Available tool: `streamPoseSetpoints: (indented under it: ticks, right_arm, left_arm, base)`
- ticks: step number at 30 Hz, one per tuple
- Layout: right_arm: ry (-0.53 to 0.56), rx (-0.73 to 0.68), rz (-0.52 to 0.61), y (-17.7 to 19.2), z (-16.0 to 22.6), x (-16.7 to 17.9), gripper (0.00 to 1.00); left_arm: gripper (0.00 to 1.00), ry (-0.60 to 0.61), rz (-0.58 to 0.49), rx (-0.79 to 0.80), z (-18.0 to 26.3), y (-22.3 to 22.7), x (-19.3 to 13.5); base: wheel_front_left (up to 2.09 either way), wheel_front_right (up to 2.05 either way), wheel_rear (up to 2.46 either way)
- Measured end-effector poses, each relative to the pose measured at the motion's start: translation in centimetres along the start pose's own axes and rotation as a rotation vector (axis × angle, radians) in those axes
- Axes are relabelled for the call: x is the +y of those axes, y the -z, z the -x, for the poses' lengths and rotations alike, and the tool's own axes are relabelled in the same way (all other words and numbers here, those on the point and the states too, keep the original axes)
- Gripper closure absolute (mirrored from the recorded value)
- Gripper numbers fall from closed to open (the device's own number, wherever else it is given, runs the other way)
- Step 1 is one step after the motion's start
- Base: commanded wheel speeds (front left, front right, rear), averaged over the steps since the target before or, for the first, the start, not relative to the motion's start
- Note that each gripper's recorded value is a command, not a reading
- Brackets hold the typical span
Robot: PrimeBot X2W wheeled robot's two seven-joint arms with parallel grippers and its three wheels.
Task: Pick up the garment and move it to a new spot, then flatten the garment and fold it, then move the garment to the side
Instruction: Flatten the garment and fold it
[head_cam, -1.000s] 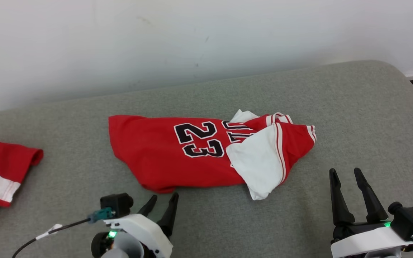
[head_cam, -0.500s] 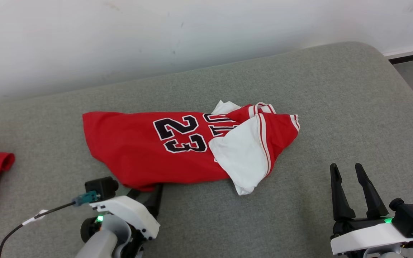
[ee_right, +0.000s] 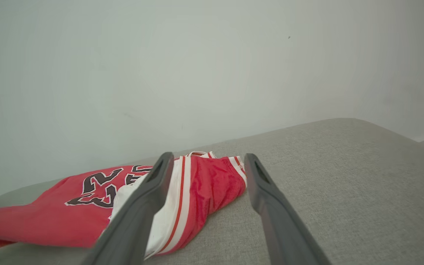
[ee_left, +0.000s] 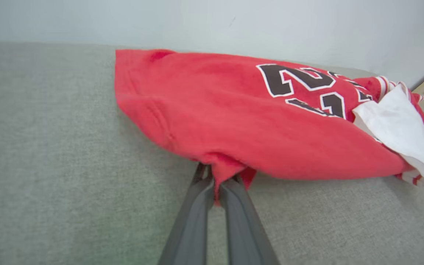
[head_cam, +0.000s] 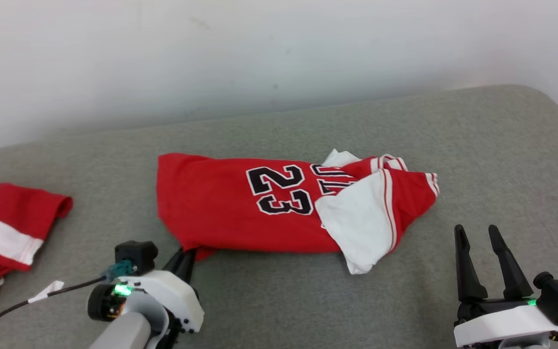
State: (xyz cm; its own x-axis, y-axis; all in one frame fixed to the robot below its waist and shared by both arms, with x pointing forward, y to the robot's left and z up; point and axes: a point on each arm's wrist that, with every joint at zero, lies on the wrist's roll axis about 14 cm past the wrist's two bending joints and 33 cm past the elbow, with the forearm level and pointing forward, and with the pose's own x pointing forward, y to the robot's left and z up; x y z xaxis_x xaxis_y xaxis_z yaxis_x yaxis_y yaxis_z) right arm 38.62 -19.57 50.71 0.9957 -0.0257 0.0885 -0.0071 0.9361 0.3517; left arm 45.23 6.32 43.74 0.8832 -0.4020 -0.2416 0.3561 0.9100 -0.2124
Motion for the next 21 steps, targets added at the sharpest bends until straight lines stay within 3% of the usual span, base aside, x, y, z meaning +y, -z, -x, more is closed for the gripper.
streamPoseSetpoints:
  ticks: [5, 8, 12, 17, 18, 19, 21]
  right_arm:
    - [-0.043, 0.003, 0.007, 0.1, -0.4, 1.2, 0.00]
    - [-0.068, 0.000, 0.010, 0.0, -0.7, 1.9, 0.00]
    - [-0.089, -0.004, 0.019, -0.2, -0.9, 2.3, 0.00]
    - [-0.072, -0.003, 0.035, -0.4, -0.5, 1.4, 0.00]
    - [-0.069, -0.003, 0.036, -0.4, -0.4, 1.2, 0.00]
    - [-0.067, -0.003, 0.037, -0.4, -0.4, 1.2, 0.00]
    - [-0.066, -0.001, 0.037, -0.3, -0.3, 1.1, 0.00]
  left_arm:
    - [1.00, -0.048, -0.245, -0.057, 2.5, -1.8, 2.3]
    - [1.00, -0.080, -0.339, -0.060, 4.2, -2.0, 3.2]
    - [1.00, -0.121, -0.371, -0.034, 6.0, -1.6, 4.2]
    - [1.00, -0.109, -0.343, 0.030, 7.9, 0.6, 3.1]
    - [0.58, -0.103, -0.321, 0.045, 8.3, 1.2, 2.8]
    - [0.06, -0.101, -0.308, 0.063, 8.6, 1.9, 2.6]
    - [0.00, -0.096, -0.284, 0.080, 8.9, 2.7, 2.2]
  base:
    - [0.00, 0.00, 0.00]
    - [0.00, 0.00, 0.00]
    - [0.00, 0.00, 0.00]
    - [0.00, 0.00, 0.00]
    - [0.00, 0.00, 0.00]
    - [0.00, 0.00, 0.00]
    - [0.00, 0.00, 0.00]
